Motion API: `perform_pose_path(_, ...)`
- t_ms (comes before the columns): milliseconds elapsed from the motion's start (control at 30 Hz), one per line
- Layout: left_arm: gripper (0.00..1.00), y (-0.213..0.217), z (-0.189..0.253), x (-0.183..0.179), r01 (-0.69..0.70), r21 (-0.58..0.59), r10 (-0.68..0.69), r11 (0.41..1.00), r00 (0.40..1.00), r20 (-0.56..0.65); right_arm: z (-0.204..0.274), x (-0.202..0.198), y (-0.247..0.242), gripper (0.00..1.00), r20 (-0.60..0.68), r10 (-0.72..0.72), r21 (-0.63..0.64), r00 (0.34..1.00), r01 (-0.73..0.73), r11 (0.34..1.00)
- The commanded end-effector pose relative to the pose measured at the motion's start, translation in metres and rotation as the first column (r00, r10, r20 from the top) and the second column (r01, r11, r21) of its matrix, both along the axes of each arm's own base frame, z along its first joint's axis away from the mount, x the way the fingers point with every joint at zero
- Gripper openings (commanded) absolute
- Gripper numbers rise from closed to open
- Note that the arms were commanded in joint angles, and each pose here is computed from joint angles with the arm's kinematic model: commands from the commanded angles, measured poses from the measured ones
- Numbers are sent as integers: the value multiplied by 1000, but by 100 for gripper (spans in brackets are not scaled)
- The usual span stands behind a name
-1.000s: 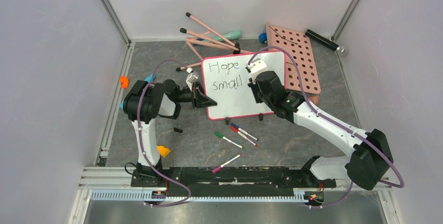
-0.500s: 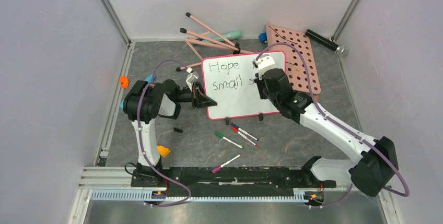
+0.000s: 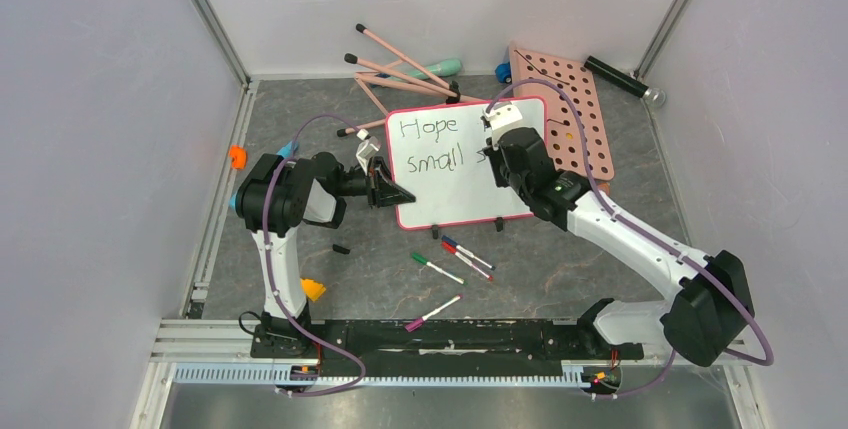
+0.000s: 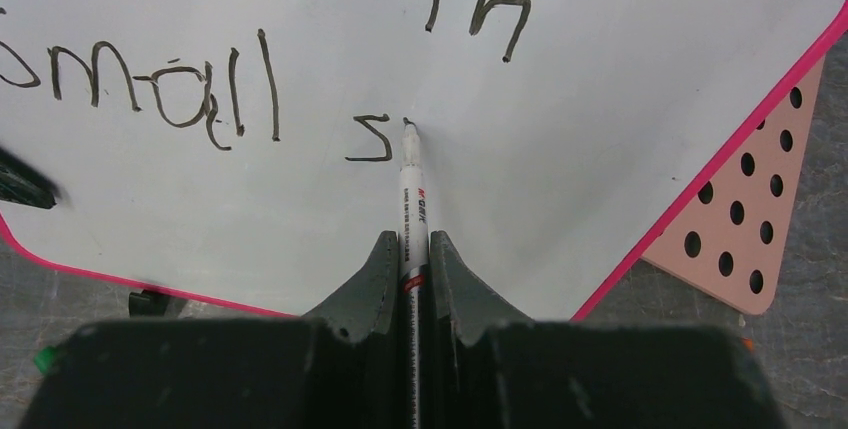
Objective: Write a sentence on the whiteboard
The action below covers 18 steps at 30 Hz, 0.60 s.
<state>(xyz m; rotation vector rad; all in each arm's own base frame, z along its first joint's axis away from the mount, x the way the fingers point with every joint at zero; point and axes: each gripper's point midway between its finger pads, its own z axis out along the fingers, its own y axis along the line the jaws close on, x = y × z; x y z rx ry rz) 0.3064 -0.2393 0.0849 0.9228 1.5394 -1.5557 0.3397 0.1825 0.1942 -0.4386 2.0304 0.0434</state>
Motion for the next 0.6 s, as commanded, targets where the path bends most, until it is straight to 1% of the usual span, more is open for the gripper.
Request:
perform_pose_path(0,17,-3,2,-6,66,-5,-64,998,984,168,22,13,-5,0,62,-43,7,997,42,999)
perform_pose_path(300,17,-3,2,-6,64,-5,-63,998,984,167,25,11,-23,0,66,-110,-35,992,113,993)
perform_pose_path(567,16,-3,1,-6,65,-5,-63,998,984,166,46,9,-15,0,103,-72,28,992,69,997)
